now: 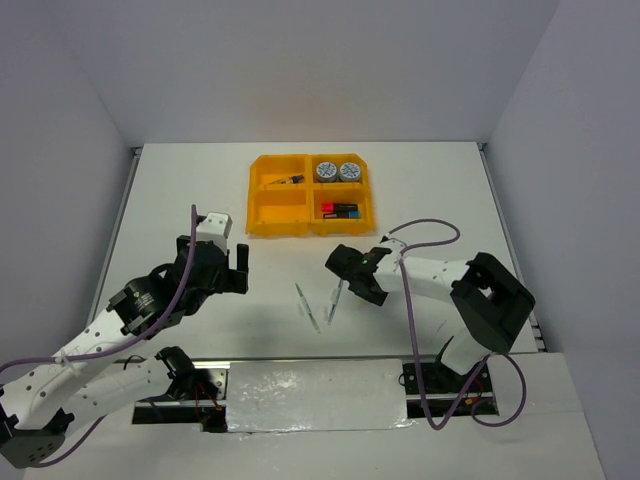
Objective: Sort the stationery into containers
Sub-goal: Pick up the pen from the center of the board.
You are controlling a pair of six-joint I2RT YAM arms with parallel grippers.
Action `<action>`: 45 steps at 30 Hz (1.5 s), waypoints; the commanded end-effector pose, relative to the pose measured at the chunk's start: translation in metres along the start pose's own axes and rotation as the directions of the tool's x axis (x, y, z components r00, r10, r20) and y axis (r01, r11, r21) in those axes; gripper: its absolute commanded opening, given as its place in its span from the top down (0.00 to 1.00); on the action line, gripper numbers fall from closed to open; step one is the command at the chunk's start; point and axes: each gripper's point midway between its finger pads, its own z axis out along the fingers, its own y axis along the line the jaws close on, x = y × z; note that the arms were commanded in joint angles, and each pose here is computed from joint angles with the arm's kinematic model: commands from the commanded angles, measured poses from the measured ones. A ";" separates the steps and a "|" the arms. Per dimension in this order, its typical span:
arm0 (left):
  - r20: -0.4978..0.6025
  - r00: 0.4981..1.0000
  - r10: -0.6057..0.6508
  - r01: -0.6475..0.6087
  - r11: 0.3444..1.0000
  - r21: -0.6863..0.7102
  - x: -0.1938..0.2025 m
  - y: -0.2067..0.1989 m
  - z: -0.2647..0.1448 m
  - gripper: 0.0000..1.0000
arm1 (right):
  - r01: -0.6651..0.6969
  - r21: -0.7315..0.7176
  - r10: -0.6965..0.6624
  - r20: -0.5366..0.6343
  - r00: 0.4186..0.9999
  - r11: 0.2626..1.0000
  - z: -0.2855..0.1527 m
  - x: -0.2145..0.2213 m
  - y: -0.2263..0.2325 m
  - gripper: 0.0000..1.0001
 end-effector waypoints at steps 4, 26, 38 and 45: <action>0.025 1.000 0.001 -0.002 1.000 0.031 -0.007 -0.006 0.001 0.01 | -0.045 0.039 0.045 0.003 0.999 0.998 0.010 0.010 -0.007 0.49; -0.023 0.996 -0.083 0.083 0.997 -0.012 -0.008 -0.012 0.008 0.01 | -0.028 -0.059 0.029 0.022 0.999 0.998 0.007 -0.005 -0.005 1.00; -0.212 0.938 -0.276 0.297 0.952 0.076 0.018 -0.117 0.072 0.13 | 0.146 -0.370 -0.082 0.183 0.980 0.918 -0.082 -0.055 -0.033 1.00; -0.248 0.893 -0.375 0.365 0.927 -0.089 0.069 -0.139 0.076 0.25 | 0.222 -0.471 -0.142 0.199 0.970 0.854 -0.105 -0.053 -0.042 1.00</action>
